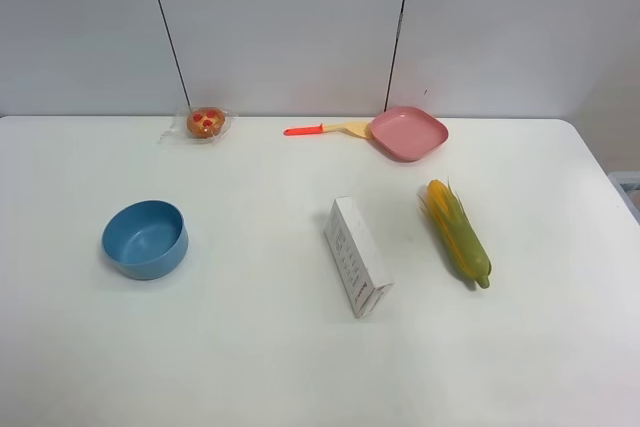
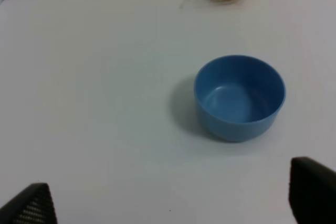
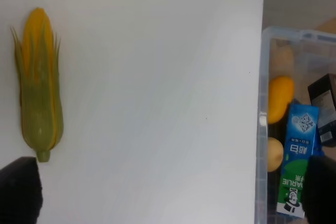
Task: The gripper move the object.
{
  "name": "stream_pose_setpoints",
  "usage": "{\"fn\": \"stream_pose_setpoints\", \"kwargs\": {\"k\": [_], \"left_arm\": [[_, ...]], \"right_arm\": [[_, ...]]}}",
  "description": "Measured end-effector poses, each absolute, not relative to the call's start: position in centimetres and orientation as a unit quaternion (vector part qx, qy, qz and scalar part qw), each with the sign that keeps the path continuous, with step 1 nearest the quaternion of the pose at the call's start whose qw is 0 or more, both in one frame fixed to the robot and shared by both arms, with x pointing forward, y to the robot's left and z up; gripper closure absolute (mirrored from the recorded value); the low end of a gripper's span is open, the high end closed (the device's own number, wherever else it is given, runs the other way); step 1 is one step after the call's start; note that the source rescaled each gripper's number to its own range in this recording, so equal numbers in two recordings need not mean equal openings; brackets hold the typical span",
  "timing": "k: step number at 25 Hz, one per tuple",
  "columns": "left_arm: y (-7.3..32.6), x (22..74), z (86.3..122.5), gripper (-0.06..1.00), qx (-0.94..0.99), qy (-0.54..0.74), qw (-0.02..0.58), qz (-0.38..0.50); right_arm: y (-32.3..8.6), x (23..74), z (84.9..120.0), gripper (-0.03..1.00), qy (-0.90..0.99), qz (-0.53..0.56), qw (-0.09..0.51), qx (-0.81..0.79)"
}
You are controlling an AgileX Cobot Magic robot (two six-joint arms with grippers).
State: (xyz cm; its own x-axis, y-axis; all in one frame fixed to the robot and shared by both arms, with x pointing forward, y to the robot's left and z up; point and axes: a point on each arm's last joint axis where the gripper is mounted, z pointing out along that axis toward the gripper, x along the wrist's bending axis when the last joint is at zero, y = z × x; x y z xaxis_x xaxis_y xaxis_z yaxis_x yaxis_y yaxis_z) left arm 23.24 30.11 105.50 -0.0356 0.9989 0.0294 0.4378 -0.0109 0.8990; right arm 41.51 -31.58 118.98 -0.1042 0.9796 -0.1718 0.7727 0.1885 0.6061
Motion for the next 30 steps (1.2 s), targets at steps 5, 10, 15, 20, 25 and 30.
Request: {"fn": "stream_pose_setpoints", "kwargs": {"k": [5,10,15,20,25,30], "left_arm": [[30.1,23.2,105.5,-0.06,0.594,0.605,0.359,0.39],[30.1,23.2,105.5,-0.06,0.594,0.605,0.359,0.39],[30.1,23.2,105.5,-0.06,0.594,0.605,0.359,0.39],[30.1,23.2,105.5,-0.06,0.594,0.605,0.359,0.39],[30.1,23.2,105.5,-0.06,0.594,0.605,0.359,0.39],[30.1,23.2,105.5,-0.06,0.594,0.605,0.359,0.39]], "right_arm": [[-31.7,38.0,120.8,-0.03,0.671,0.211,0.324,0.633],[-31.7,33.9,121.8,-0.03,0.629,0.241,0.367,0.642],[-31.2,29.3,120.1,-0.03,0.617,0.262,0.389,0.632],[-30.8,25.3,116.2,-0.03,0.603,0.285,0.414,0.619],[-30.6,23.0,111.7,-0.03,0.587,0.307,0.437,0.609],[-30.5,22.2,107.4,-0.03,0.572,0.317,0.426,0.625]]}}
